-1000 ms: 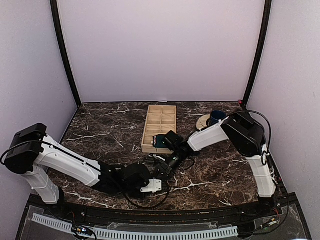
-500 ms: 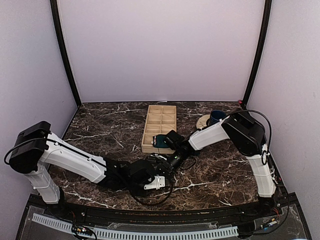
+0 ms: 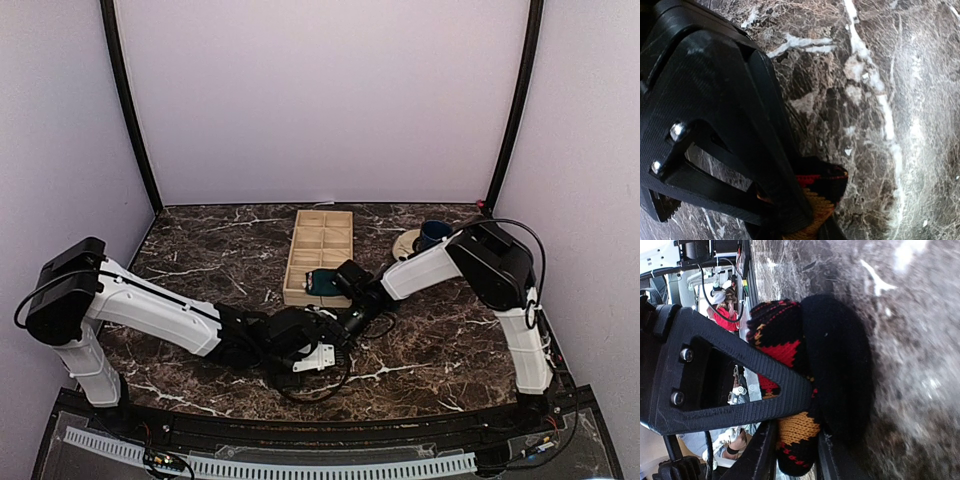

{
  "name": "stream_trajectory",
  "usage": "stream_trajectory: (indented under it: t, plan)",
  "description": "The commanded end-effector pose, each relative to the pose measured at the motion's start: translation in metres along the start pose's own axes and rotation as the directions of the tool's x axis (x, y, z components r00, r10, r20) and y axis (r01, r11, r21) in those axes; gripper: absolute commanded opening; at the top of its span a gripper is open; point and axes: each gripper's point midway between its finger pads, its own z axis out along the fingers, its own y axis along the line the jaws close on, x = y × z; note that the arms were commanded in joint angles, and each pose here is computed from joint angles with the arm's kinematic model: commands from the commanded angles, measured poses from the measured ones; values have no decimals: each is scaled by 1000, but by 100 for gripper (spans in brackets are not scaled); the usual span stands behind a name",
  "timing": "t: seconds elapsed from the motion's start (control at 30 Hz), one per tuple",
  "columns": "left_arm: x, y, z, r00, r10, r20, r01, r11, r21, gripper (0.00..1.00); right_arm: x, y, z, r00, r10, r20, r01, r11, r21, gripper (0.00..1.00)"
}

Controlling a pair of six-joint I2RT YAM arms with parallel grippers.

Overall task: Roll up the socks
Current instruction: Pick up the sock from the center of the board.

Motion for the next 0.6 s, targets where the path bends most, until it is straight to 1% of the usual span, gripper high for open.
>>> stream_trajectory:
  t: [0.0, 0.4, 0.57]
  plan:
    - [62, -42, 33, 978, 11, -208, 29, 981, 190, 8, 16, -30, 5, 998, 66, 9, -67, 991, 113, 25]
    - [62, -46, 34, 972, 2, -234, 60, 965, 257, 3, 11, -29, -17, 992, 63, 114, -79, 986, 146, 30]
    - [64, -49, 36, 968, 6, -250, 64, 960, 272, 1, 20, -33, -25, 987, 83, 136, -104, 983, 152, 31]
